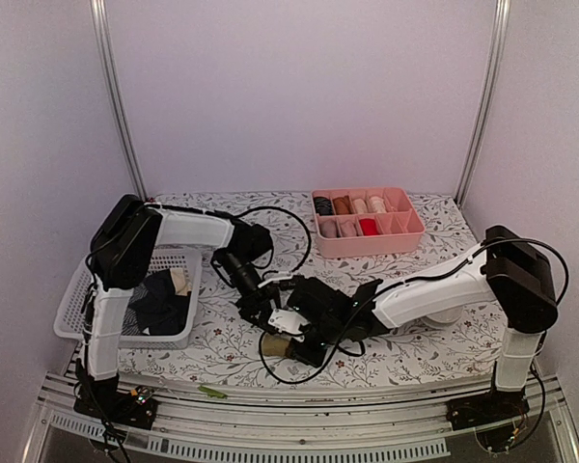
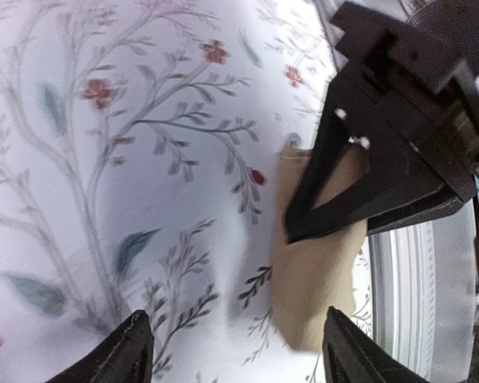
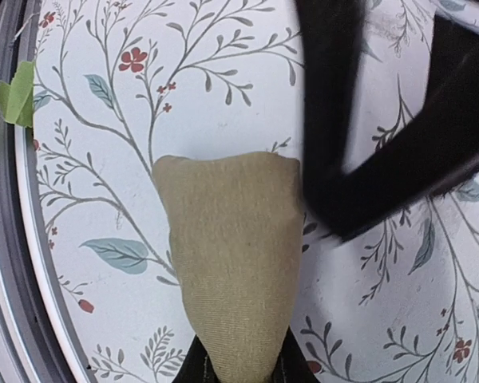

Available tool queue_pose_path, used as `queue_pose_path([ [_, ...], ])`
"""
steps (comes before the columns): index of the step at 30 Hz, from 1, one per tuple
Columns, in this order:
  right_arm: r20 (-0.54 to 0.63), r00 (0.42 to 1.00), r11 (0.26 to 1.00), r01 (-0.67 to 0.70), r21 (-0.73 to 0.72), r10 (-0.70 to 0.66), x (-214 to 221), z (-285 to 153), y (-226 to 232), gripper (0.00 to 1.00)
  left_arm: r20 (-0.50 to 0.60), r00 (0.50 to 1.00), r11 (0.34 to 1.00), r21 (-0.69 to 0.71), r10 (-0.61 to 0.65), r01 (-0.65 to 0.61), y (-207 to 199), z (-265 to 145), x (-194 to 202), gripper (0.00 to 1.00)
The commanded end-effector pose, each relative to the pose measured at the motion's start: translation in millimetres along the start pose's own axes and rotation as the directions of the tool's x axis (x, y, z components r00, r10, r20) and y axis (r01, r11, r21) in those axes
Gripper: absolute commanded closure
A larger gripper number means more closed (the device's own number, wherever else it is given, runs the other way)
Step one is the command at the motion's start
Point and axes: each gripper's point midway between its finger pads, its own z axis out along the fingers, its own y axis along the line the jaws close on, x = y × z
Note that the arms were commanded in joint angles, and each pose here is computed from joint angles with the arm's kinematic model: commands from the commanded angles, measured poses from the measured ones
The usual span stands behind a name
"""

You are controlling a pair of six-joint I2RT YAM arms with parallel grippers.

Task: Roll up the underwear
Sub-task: Pick up the underwear from the center of the board, then place the underwear in the storage box.

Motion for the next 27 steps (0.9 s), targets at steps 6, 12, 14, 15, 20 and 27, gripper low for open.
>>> queue_pose_path([
  [6, -0.050, 0.923, 0.921, -0.384, -0.060, 0.381, 25.3, -43.7, -42.2, 1.00, 0.261, 0.960, 0.913, -0.407, 0.105, 0.010, 14.1, -144.7, -52.5, 0.04],
  [12, 0.086, 0.820, 0.818, -0.571, 0.072, 0.566, 18.4, -91.4, -143.3, 1.00, 0.309, 0.945, 0.870, -0.489, 0.107, 0.062, 4.8, -174.7, -54.4, 0.04],
  [14, 0.149, 0.782, 0.773, -0.622, 0.128, 0.605, 18.0, -112.4, -182.9, 1.00, 0.324, 0.939, 0.867, -0.494, 0.112, 0.068, 1.8, -176.6, -54.4, 0.04],
  [15, 0.172, 0.756, 0.736, -0.655, 0.172, 0.632, 27.4, -122.6, -206.9, 1.00, 0.330, 0.938, 0.869, -0.490, 0.107, 0.074, 1.1, -175.5, -53.6, 0.04],
  [20, 0.318, 0.677, 0.589, -0.736, 0.335, 0.664, 33.3, -177.9, -306.0, 1.00, 0.376, 0.925, 0.887, -0.446, 0.063, 0.121, 1.7, -170.1, -54.4, 0.04],
  [27, 0.345, 0.607, 0.417, -0.768, 0.485, 0.716, 71.3, -197.6, -389.1, 1.00, 0.394, 0.918, 0.888, -0.436, 0.041, 0.148, 3.5, -166.5, -52.0, 0.04],
])
